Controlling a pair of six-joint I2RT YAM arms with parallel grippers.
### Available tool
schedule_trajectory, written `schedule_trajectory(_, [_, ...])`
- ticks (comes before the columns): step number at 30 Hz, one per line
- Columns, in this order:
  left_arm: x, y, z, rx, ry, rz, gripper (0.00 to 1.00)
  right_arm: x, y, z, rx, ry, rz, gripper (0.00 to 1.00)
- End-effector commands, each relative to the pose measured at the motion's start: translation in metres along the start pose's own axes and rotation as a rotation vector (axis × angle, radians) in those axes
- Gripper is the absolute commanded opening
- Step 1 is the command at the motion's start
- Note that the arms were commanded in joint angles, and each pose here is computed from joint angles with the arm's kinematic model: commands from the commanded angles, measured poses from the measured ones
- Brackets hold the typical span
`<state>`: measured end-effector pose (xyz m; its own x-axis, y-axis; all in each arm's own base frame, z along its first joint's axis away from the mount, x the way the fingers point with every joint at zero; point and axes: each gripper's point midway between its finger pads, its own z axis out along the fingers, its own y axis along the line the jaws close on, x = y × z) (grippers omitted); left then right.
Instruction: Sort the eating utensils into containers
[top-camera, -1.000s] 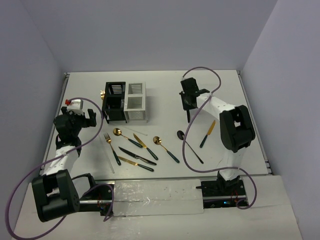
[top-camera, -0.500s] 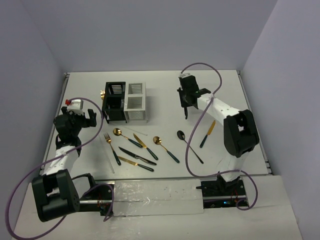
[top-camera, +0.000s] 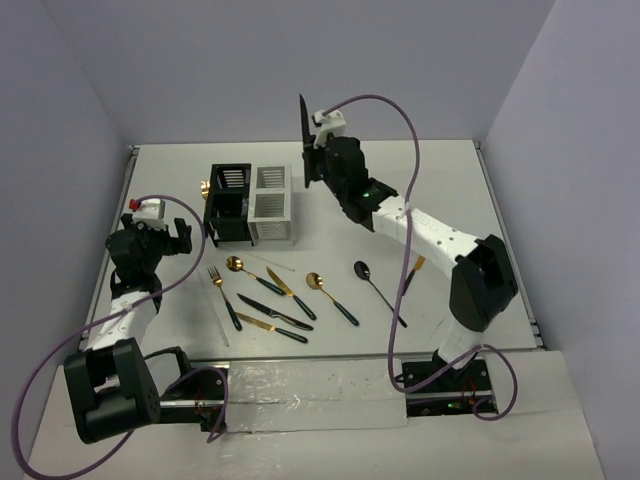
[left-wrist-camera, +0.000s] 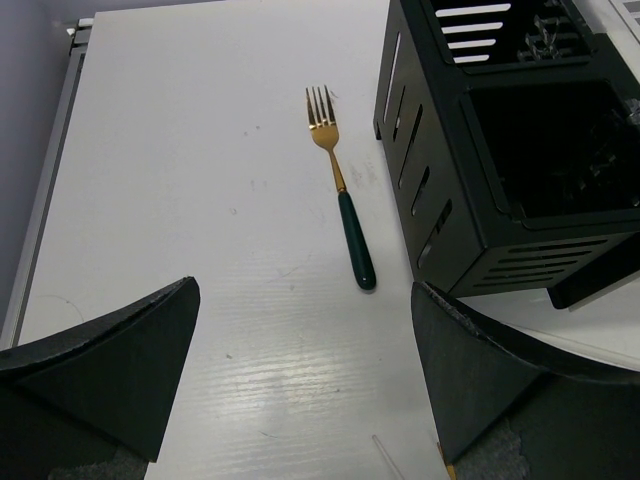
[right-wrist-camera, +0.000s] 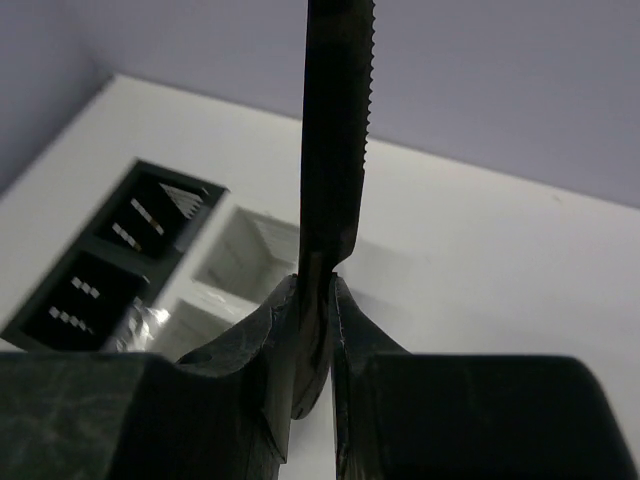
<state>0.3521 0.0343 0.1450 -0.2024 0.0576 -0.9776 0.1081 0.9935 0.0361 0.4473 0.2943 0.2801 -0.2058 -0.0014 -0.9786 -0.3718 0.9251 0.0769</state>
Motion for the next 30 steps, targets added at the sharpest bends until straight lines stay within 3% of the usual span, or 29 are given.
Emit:
schedule_trajectory(1, [-0.012,0.001,0.0,0.007,-0.046,0.006,0.97,-0.064,0.021,0.026,-0.016,-0.27,0.118,0.0])
schedule_trajectory(7, [-0.013,0.001,-0.001,0.009,-0.051,0.009,0.97,-0.065,0.054,0.058,-0.057,-0.368,0.228,0.0])
schedule_trajectory(14, [-0.013,0.0,-0.002,0.014,-0.054,0.012,0.97,-0.034,0.081,0.095,-0.034,-0.368,0.178,0.0])
schedule_trajectory(19, [-0.013,0.0,-0.002,0.015,-0.055,0.012,0.97,-0.001,0.087,0.118,-0.024,-0.304,0.129,0.0])
schedule_trajectory(25, [-0.014,0.0,-0.002,0.018,-0.055,0.008,0.97,0.022,0.091,0.116,-0.023,-0.226,0.031,0.0])
schedule_trajectory(28, [-0.013,0.001,-0.002,0.014,-0.053,0.009,0.97,0.043,0.088,0.109,-0.008,-0.189,-0.026,0.14])
schedule_trajectory(30, [-0.013,0.0,-0.002,0.015,-0.055,0.008,0.97,0.039,0.084,0.103,0.004,-0.191,-0.025,0.29])
